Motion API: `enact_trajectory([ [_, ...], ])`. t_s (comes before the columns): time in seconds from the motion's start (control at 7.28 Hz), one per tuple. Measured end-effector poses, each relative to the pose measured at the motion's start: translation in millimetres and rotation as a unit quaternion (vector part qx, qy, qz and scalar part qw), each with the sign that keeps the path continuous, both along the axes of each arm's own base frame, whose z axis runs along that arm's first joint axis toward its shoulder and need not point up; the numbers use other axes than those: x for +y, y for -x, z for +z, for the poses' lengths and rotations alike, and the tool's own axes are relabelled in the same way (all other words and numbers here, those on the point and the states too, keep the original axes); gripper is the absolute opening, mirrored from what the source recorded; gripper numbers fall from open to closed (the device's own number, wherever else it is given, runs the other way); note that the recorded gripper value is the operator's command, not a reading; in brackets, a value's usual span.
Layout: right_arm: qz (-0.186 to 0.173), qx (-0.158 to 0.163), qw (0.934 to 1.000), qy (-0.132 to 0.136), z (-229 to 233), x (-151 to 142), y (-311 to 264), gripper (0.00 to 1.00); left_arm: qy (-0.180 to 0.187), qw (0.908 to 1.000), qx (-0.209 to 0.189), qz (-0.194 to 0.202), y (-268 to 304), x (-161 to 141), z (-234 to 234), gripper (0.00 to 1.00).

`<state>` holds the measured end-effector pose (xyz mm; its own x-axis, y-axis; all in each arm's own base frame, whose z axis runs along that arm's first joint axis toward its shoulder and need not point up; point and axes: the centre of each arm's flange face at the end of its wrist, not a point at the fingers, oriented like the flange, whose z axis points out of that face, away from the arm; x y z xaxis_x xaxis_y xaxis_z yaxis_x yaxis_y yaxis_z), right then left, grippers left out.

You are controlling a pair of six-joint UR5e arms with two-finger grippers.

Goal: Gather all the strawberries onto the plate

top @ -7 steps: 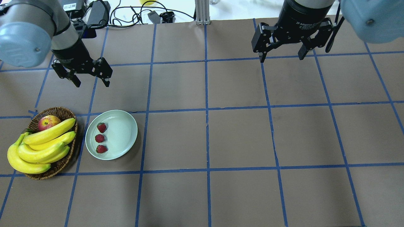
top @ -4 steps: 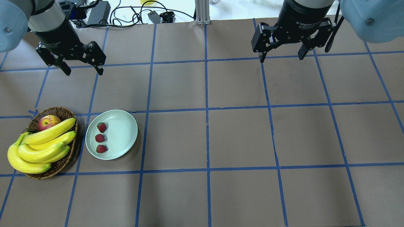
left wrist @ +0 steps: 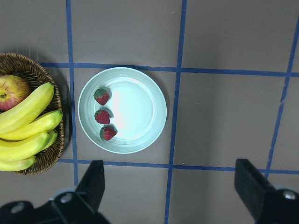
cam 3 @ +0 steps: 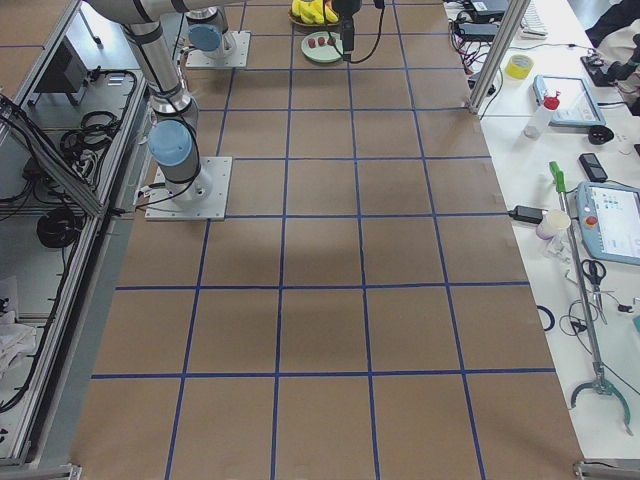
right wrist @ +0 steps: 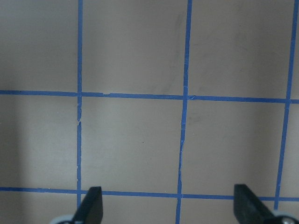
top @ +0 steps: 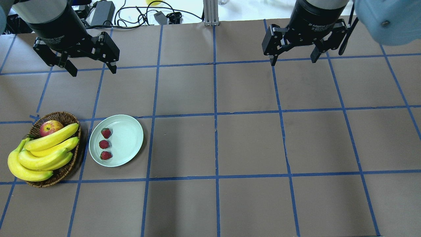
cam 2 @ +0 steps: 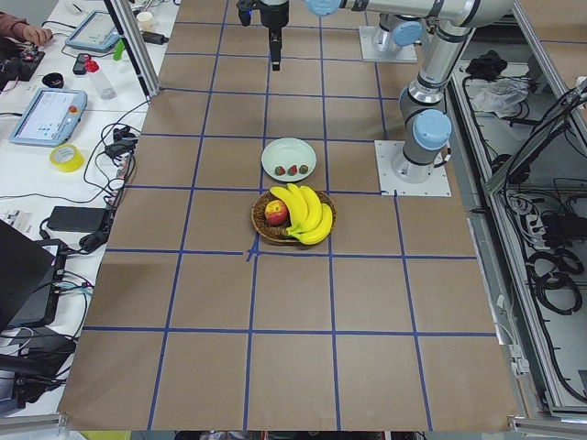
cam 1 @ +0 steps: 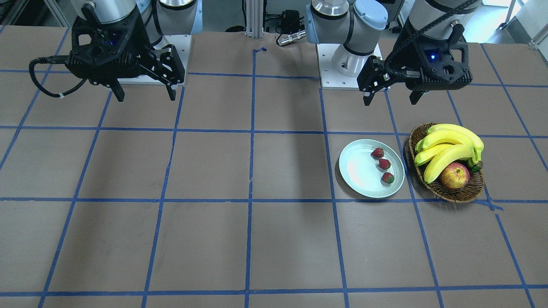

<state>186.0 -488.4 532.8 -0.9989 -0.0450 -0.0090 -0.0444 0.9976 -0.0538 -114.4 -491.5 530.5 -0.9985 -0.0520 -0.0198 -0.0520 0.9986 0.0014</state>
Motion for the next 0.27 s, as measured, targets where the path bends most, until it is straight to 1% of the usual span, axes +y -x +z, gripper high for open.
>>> enact_trajectory([
  [0.27, 0.000, 0.000, 1.0000, 0.000, 0.2, 0.2, 0.0, 1.00, -0.008, 1.0000, 0.001, -0.002, 1.9, 4.6, -3.6, 1.00],
])
